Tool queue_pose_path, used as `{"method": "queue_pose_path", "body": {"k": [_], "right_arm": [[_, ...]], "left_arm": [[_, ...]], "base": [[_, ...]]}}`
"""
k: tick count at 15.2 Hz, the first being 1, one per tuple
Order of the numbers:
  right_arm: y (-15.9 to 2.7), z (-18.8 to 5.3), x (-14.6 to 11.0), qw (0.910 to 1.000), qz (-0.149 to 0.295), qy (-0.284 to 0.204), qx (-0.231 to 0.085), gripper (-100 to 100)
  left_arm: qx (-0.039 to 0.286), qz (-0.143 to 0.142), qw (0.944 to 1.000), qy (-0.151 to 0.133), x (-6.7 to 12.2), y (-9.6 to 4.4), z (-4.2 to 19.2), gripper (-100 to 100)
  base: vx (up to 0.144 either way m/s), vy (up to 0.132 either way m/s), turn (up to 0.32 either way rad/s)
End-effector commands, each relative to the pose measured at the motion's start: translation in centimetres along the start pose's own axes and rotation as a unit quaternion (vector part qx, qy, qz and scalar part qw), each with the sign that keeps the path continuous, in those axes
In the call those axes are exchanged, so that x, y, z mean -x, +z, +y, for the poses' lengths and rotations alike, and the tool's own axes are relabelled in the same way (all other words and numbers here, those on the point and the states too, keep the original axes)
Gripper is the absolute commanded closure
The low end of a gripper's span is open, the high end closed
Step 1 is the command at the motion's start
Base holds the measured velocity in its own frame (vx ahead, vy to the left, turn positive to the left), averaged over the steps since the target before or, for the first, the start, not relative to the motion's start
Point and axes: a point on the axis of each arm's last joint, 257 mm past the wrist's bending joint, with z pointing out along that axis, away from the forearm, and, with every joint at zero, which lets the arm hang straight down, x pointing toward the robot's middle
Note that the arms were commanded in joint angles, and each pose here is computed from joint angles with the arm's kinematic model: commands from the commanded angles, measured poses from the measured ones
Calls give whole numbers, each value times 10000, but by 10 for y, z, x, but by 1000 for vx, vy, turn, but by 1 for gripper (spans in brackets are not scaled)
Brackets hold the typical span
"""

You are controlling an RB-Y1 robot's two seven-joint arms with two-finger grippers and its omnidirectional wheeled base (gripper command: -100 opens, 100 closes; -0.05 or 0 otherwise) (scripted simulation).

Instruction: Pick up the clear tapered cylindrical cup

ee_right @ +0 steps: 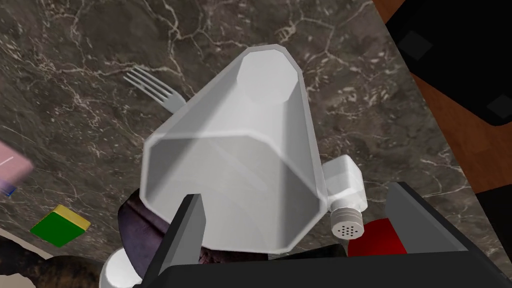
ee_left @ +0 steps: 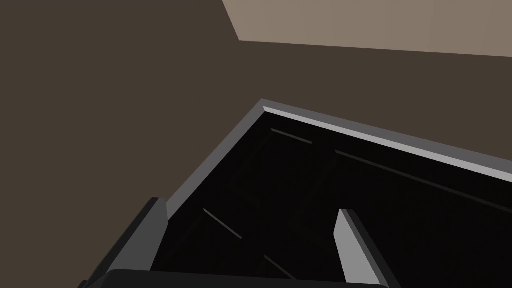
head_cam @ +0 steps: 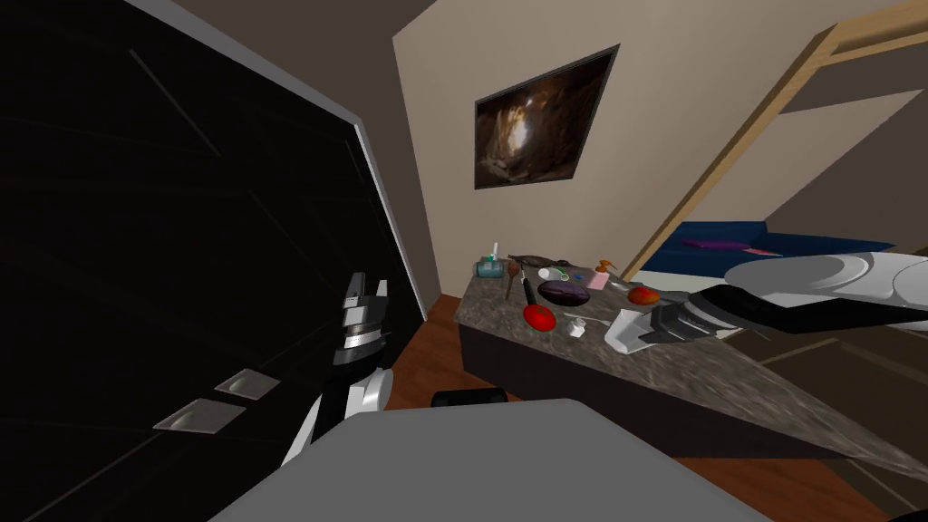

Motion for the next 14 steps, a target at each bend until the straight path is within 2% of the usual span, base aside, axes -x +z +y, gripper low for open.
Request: {"method": "queue_pose_path", "body": {"k": [1, 3, 5, 8, 9, 13, 14], "right_arm": [[7, 3, -12, 10000, 2, 53, -8, -100], [7, 3, -12, 10000, 2, 53, -8, -100], [19, 7, -30, 9999, 8, 131, -18, -100], [17, 7, -29, 9999, 8, 130, -11, -100], [18, 7, -29, 9999, 8, 127, -17, 100], [18, 7, -30, 9999, 13, 152, -10, 100], [11, 4, -18, 10000, 3, 79, -12, 100]], "left_arm": [[0, 0, 10000, 0, 0, 0, 0, 0], [0, 0, 10000, 0, 0, 0, 0, 0], [0, 0, 10000, 0, 0, 0, 0, 0], [0, 0, 10000, 0, 0, 0, 0, 0], [0, 0, 10000, 0, 0, 0, 0, 0], [0, 0, 10000, 0, 0, 0, 0, 0], [0, 0, 10000, 0, 0, 0, 0, 0]], "base": [[18, 4, 69], [24, 3, 51], [30, 4, 77], [21, -1, 31], [0, 0, 0], [0, 1, -7], [-12, -3, -61]]}}
